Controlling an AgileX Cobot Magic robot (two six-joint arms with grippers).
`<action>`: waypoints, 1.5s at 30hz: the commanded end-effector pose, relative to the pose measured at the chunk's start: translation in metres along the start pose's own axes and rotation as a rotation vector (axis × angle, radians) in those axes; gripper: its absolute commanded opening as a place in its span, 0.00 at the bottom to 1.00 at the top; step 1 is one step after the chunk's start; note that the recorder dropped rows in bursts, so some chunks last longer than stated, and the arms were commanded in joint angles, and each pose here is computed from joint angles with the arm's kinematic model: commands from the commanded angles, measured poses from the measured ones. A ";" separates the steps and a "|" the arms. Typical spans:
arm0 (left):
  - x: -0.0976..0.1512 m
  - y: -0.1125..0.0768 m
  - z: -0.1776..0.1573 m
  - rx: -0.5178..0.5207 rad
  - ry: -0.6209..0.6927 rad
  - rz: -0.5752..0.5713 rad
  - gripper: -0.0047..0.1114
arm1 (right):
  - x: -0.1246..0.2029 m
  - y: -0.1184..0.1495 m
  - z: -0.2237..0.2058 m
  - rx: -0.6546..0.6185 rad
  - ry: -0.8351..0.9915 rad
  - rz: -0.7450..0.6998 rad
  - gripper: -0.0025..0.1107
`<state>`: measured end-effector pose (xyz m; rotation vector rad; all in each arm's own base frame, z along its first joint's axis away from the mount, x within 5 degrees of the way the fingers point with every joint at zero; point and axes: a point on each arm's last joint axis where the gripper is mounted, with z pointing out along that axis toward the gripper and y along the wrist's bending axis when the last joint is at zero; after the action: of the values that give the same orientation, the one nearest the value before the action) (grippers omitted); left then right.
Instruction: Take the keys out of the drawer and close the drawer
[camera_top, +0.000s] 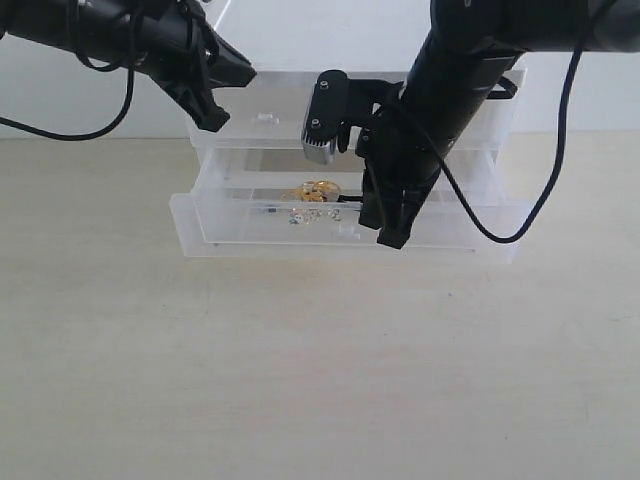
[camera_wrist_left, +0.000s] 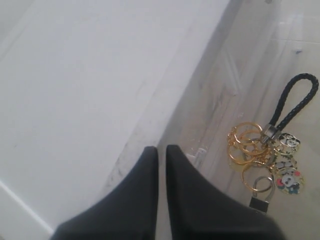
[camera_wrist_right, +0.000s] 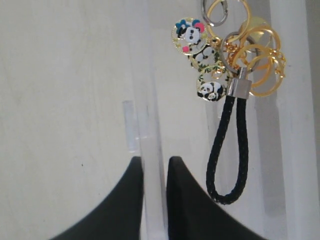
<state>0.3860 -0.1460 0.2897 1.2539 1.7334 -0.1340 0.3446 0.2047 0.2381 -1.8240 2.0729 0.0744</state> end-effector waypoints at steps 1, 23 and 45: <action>0.010 0.002 0.014 -0.021 0.023 -0.012 0.08 | 0.007 0.000 0.002 -0.011 0.031 0.029 0.02; 0.016 0.018 0.027 -0.160 0.027 -0.011 0.08 | 0.007 0.004 0.002 -0.050 0.035 0.043 0.02; 0.015 0.019 0.027 -0.163 0.025 -0.008 0.08 | 0.001 0.018 -0.023 -0.145 -0.025 0.047 0.02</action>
<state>0.4056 -0.1485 0.2579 1.2749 1.7519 -0.0771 0.3268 0.2039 0.2489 -1.8754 2.1041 0.2336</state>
